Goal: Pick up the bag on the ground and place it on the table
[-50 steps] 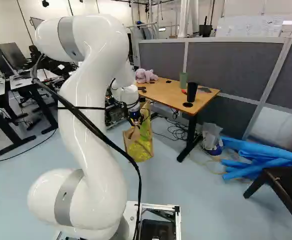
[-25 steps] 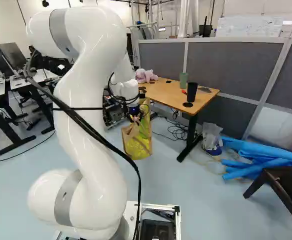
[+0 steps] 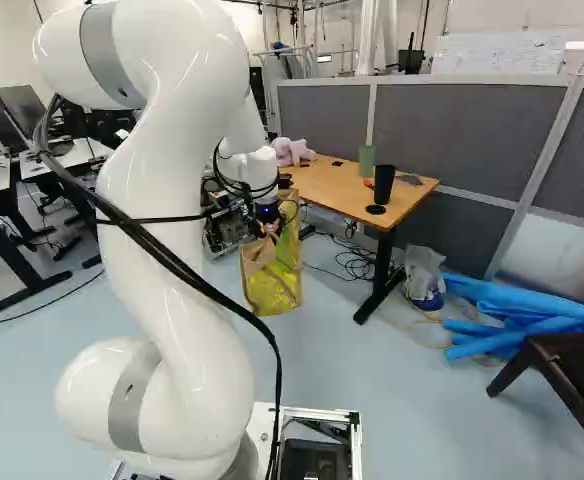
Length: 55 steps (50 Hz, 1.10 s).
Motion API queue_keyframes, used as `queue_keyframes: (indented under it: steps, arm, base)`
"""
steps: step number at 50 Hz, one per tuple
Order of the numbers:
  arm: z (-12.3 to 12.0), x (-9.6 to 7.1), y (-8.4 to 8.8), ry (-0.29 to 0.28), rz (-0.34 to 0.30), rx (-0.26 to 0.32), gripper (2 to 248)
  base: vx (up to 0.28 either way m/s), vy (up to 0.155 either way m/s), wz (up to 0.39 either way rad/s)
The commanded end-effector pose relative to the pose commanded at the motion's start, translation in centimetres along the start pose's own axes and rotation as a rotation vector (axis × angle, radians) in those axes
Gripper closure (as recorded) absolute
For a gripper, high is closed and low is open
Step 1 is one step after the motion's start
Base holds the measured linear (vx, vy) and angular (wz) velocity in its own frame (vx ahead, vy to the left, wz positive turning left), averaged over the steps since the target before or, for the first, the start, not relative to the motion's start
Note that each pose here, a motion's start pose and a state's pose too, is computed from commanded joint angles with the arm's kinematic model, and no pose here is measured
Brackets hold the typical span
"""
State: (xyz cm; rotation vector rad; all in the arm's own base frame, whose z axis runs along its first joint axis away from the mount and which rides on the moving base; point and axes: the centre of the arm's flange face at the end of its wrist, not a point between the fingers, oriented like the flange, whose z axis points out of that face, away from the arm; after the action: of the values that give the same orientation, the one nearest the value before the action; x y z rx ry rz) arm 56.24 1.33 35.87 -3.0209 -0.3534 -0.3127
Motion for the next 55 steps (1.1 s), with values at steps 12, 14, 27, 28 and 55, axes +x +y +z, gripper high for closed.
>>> queue_keyframes:
  steps: [12,14,27,28,55]
  arm:
    - [-1.7,0.3,0.0,-0.005,-0.001,0.01,222]
    - [-1.9,0.4,0.0,-0.005,-0.001,0.012,222]
    - [-3.8,0.7,-0.1,-0.01,-0.002,0.023,222]
    - [-3.9,0.7,-0.1,-0.01,-0.003,0.024,222]
    - [-7.7,1.3,-0.1,-0.018,-0.006,0.046,222]
  base:
    - [0.0,0.0,0.0]
    - [0.0,0.0,0.0]
    - [0.0,0.0,0.0]
    - [0.0,0.0,0.0]
    - [0.0,0.0,0.0]
